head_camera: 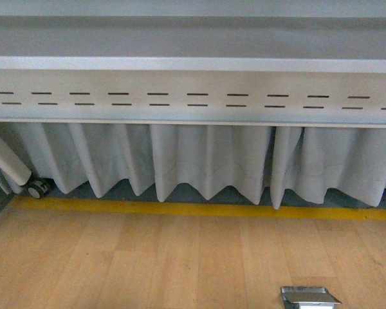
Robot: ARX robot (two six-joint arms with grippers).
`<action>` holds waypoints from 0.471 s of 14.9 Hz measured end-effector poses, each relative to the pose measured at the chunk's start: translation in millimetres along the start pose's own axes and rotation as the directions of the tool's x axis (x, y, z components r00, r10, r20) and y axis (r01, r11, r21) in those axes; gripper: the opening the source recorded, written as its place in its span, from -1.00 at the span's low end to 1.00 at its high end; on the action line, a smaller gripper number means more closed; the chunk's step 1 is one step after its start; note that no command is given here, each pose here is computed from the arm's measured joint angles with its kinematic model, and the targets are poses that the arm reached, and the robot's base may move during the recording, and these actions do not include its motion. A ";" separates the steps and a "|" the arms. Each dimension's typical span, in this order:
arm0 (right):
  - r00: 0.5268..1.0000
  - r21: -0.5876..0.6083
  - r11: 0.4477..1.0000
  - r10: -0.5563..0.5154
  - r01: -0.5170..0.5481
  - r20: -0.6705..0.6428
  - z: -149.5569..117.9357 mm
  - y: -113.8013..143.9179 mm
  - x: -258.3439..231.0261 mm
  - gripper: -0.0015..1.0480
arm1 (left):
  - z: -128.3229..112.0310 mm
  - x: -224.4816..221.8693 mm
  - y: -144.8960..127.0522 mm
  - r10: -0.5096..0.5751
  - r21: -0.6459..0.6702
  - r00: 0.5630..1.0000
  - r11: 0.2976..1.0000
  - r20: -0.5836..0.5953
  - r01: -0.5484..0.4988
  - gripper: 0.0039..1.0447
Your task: Open oven
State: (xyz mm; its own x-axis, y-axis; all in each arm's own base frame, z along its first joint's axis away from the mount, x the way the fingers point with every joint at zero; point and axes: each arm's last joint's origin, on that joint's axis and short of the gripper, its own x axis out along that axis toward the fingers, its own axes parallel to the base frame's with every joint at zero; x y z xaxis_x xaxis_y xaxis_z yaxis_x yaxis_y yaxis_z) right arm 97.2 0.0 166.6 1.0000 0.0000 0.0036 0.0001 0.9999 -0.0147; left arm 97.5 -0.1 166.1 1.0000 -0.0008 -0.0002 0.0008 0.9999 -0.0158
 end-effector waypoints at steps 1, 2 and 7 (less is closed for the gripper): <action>1.000 0.000 1.000 0.000 0.000 0.000 0.0 0.0 0.0 0.87 | 0.0 0.0 0.0 0.000 0.000 1.000 1.000 0.000 0.000 0.88; 1.000 0.000 1.000 0.000 0.000 0.000 0.0 0.0 0.0 0.87 | 0.0 0.0 0.0 0.000 0.000 1.000 1.000 0.000 0.000 0.88; 1.000 0.000 1.000 0.000 0.000 0.000 0.0 0.0 0.0 0.87 | 0.0 0.0 0.0 0.000 0.000 1.000 1.000 0.000 0.000 0.88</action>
State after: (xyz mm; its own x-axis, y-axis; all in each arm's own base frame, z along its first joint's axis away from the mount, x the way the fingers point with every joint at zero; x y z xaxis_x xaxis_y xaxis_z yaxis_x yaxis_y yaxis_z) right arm 97.2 0.0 166.6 1.0000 0.0000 0.0036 0.0001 0.9999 -0.0147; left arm 97.5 -0.1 166.1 1.0000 -0.0008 -0.0006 0.0008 0.9999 -0.0158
